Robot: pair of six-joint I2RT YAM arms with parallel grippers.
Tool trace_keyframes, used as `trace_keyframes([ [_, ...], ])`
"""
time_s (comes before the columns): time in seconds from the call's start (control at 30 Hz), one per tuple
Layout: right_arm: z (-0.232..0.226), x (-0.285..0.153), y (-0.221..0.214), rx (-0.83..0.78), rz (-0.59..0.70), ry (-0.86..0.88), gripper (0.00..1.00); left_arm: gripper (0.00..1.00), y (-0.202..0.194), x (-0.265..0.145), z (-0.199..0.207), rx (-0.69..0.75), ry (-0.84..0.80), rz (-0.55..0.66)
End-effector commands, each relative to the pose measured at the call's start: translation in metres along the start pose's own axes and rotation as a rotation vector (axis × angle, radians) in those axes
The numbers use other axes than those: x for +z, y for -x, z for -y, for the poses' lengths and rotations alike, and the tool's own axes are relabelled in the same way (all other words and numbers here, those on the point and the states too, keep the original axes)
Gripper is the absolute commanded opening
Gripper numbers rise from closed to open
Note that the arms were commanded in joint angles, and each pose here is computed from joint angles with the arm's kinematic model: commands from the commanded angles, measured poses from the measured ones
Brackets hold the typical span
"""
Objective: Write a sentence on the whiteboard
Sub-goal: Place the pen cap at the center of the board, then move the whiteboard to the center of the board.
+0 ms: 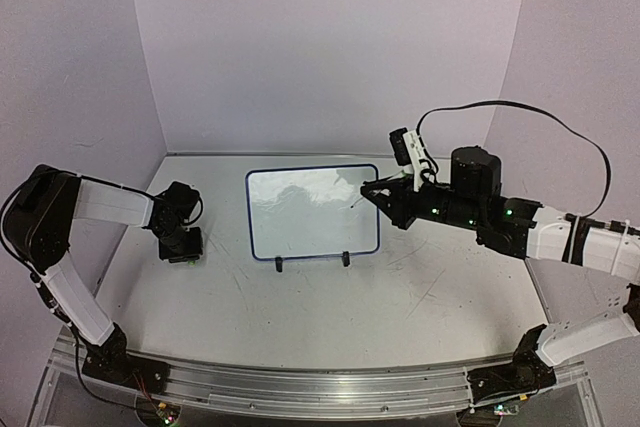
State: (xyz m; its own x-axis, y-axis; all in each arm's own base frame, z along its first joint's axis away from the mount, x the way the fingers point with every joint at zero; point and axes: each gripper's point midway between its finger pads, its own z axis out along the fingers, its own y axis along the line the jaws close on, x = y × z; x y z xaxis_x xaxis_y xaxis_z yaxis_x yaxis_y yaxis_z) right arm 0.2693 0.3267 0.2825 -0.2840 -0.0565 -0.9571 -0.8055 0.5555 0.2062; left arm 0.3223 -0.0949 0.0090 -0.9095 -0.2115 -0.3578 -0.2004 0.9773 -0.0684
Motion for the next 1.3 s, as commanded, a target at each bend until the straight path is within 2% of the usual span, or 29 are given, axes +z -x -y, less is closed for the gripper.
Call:
trace_keyframes([
  [0.0, -0.003, -0.005, 0.012, -0.005, 0.047, 0.009, 0.00, 0.35, 0.013, -0.026, -0.007, -0.005, 0.020, 0.061],
  [0.2, -0.005, -0.005, 0.016, 0.009, 0.054, 0.014, 0.00, 0.48, 0.054, -0.096, 0.003, -0.041, -0.090, 0.282],
  [0.37, -0.003, -0.006, 0.016, 0.019, 0.055, 0.003, 0.00, 0.61, 0.066, -0.145, 0.016, -0.058, -0.231, 0.387],
  [0.47, -0.001, -0.006, 0.017, 0.027, 0.058, -0.007, 0.00, 0.64, 0.061, -0.161, 0.029, -0.046, -0.352, 0.414],
  [0.57, 0.000, -0.005, 0.018, 0.035, 0.059, -0.011, 0.00, 0.68, 0.040, -0.161, 0.050, -0.029, -0.479, 0.371],
  [0.67, -0.001, -0.004, 0.020, 0.042, 0.061, -0.009, 0.00, 0.77, 0.013, -0.160, 0.071, -0.009, -0.521, 0.356],
  [0.83, 0.000, -0.005, 0.021, 0.045, 0.066, -0.017, 0.00, 0.87, -0.029, -0.158, 0.110, 0.014, -0.661, 0.335],
  [0.9, 0.000, -0.004, 0.022, 0.045, 0.066, -0.014, 0.00, 0.87, -0.040, -0.156, 0.130, 0.035, -0.706, 0.316],
  [1.03, -0.002, -0.005, 0.023, 0.052, 0.068, -0.003, 0.00, 0.87, -0.066, -0.143, 0.161, 0.128, -0.691, 0.277],
  [1.17, -0.002, -0.006, 0.022, 0.061, 0.071, 0.001, 0.00, 0.87, -0.074, -0.130, 0.189, 0.155, -0.738, 0.232],
  [1.27, -0.004, -0.007, 0.024, 0.062, 0.076, 0.008, 0.00, 0.86, -0.074, -0.110, 0.201, 0.164, -0.704, 0.200],
])
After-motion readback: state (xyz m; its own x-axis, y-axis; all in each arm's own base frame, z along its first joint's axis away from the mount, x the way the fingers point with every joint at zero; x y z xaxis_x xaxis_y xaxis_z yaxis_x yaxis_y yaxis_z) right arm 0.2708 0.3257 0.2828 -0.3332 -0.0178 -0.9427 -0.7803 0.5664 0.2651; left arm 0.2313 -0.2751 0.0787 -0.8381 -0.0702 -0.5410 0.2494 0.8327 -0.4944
